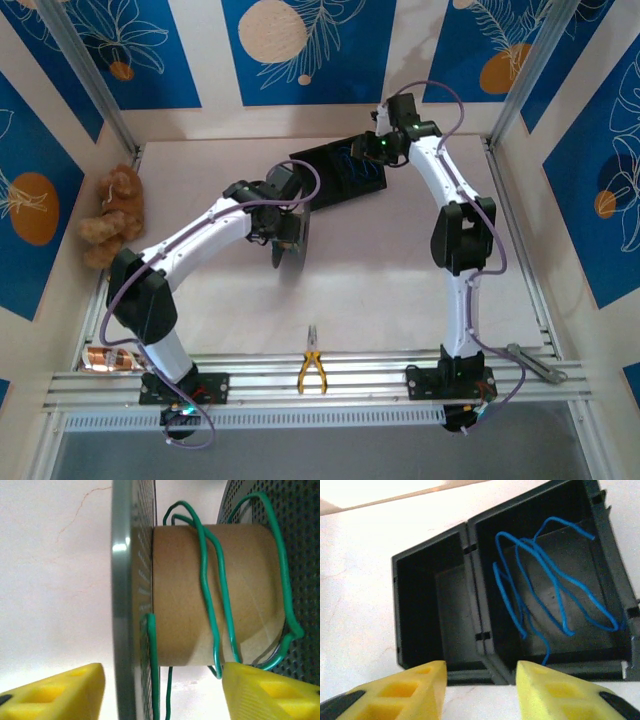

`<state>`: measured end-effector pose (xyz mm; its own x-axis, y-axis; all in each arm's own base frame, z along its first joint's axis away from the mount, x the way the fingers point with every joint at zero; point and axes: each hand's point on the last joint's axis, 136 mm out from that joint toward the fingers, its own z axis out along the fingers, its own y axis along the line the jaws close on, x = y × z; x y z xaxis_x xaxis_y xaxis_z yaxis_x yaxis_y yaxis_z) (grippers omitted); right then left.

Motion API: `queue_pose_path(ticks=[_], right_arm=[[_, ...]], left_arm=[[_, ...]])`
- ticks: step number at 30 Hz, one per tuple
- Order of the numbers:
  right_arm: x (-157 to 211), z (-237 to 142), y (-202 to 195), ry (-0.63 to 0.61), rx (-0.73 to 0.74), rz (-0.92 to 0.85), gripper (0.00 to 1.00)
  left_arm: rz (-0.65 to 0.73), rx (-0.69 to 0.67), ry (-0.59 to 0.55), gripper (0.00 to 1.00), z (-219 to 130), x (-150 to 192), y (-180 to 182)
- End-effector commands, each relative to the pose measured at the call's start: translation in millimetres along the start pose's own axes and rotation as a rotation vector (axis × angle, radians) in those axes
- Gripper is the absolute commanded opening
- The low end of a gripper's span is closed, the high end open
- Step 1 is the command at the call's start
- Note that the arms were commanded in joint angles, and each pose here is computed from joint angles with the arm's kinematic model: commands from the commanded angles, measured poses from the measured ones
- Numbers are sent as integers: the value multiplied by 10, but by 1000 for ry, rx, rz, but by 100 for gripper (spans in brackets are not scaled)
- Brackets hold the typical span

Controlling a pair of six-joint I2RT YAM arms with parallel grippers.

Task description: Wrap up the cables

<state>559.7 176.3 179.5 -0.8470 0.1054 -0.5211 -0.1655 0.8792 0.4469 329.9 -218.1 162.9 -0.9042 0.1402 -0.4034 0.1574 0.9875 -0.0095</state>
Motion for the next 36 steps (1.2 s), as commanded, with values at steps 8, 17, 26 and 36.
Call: queue_pose_path(ticks=[8, 17, 26, 36], right_arm=[[-17, 429, -339, 77, 23, -57, 34], [79, 703, -461, 104, -3, -40, 33], [77, 833, -464, 99, -36, -12, 13], [-397, 173, -152, -54, 11, -74, 0]], left_arm=[[-21, 70, -61, 80, -263, -123, 53], [-32, 75, -39, 80, -180, -102, 91], [-40, 86, -58, 81, -289, -138, 107], [-64, 95, -127, 100, -577, -215, 178]])
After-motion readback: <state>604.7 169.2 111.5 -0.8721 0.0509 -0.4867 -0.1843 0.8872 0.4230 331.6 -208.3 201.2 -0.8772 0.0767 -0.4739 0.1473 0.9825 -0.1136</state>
